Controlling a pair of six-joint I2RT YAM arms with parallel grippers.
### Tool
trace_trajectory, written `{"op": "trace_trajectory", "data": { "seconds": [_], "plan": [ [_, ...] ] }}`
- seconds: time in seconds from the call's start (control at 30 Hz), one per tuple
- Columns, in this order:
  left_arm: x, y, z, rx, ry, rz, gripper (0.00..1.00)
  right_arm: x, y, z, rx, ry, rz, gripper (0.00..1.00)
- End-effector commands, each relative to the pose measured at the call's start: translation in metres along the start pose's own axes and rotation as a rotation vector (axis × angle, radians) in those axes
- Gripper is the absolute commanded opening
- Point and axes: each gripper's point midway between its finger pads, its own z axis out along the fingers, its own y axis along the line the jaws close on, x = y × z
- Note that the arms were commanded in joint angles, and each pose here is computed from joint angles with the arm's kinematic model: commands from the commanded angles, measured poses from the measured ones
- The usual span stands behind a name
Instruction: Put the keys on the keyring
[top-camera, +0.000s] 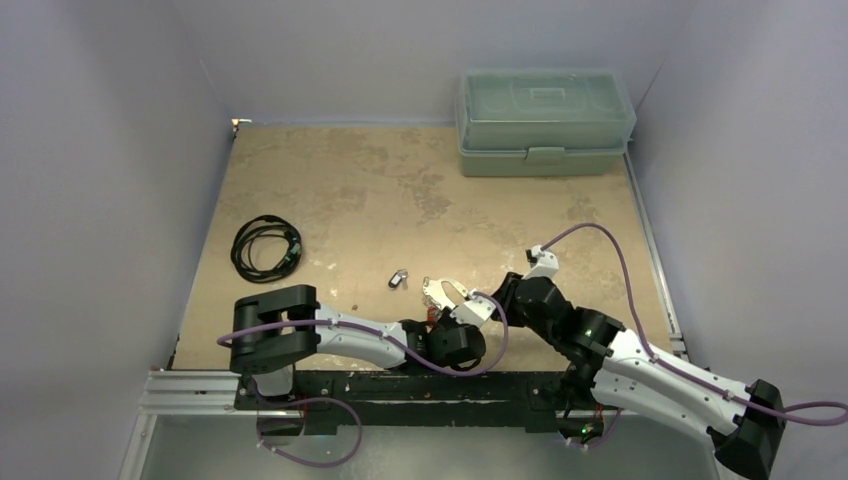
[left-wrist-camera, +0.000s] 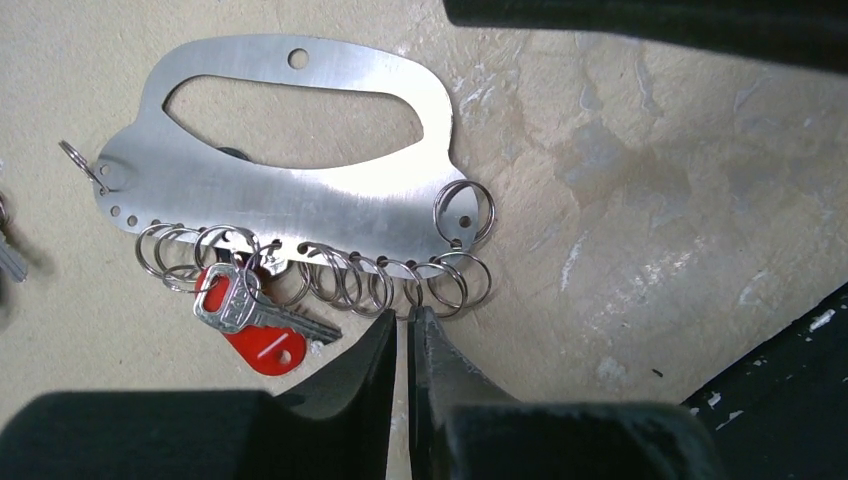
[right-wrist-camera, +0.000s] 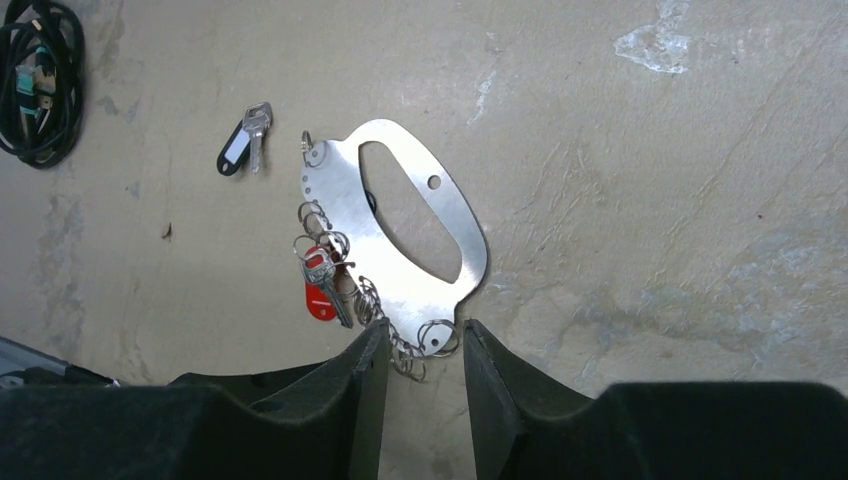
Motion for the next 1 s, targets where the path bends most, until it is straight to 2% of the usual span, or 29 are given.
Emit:
{"op": "trace_trajectory", "data": {
  "seconds": [0.0,0.23,0.47,0.83,0.97],
  "plan": [
    [-0.015,-0.017,0.002,0.043,-0.027,-0.008,0.10,-0.010,0.018,-0.002,-0.067,-0.033,0.020,0.36],
    [-0.020,-0.024,-0.002,0.077,-0.027,-0.022,0.14,-0.009,0.018,-0.001,-0.068,-0.030,0.019,0.36],
    [-0.029,-0.029,-0.007,0.106,-0.036,-0.033,0.22,-0.009,0.017,-0.001,-0.068,-0.031,0.019,0.36],
    [-0.037,-0.037,-0.008,0.135,-0.049,-0.041,0.21,-0.009,0.017,0.000,-0.066,-0.030,0.018,0.36],
    [-0.041,-0.040,-0.011,0.148,-0.056,-0.043,0.22,-0.010,0.016,0.000,-0.059,-0.036,0.023,0.40]
  ]
}}
